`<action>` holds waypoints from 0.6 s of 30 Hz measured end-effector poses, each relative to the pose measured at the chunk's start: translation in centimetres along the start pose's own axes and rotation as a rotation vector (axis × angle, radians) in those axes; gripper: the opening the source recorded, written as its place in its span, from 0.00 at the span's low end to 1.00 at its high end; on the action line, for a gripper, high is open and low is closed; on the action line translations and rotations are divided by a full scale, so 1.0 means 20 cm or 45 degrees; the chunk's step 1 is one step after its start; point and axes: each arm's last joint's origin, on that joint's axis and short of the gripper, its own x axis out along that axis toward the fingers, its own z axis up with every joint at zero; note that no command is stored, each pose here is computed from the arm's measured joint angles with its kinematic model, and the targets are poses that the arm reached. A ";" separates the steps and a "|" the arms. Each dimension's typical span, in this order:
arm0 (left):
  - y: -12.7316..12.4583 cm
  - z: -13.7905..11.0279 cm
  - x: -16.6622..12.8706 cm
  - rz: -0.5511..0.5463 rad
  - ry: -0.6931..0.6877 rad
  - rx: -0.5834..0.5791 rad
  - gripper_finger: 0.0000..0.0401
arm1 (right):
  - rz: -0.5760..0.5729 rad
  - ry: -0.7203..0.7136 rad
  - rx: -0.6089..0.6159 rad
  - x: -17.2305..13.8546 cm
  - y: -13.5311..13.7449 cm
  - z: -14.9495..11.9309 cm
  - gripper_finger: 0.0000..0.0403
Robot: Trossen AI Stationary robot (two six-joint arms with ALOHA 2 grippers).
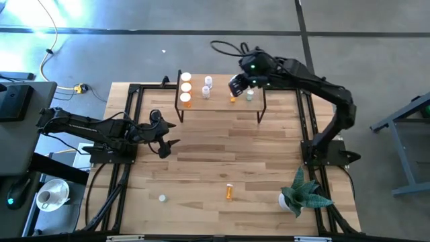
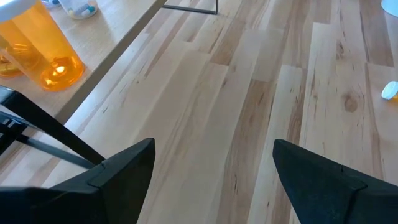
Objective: Pick and place medicine bottles onto shelf by color
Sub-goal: Put the top right transparent pill bottle on the shelf aligned with the other transparent pill bottle
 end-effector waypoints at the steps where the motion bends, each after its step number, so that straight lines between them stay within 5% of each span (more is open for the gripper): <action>1: 0.00 0.00 0.00 0.000 -0.001 0.000 0.78 | 0.017 0.013 -0.007 0.02 0.02 0.00 0.30; 18: 0.00 0.00 0.00 0.000 -0.002 -0.001 0.78 | 0.207 0.186 -0.178 0.52 0.31 -0.11 0.30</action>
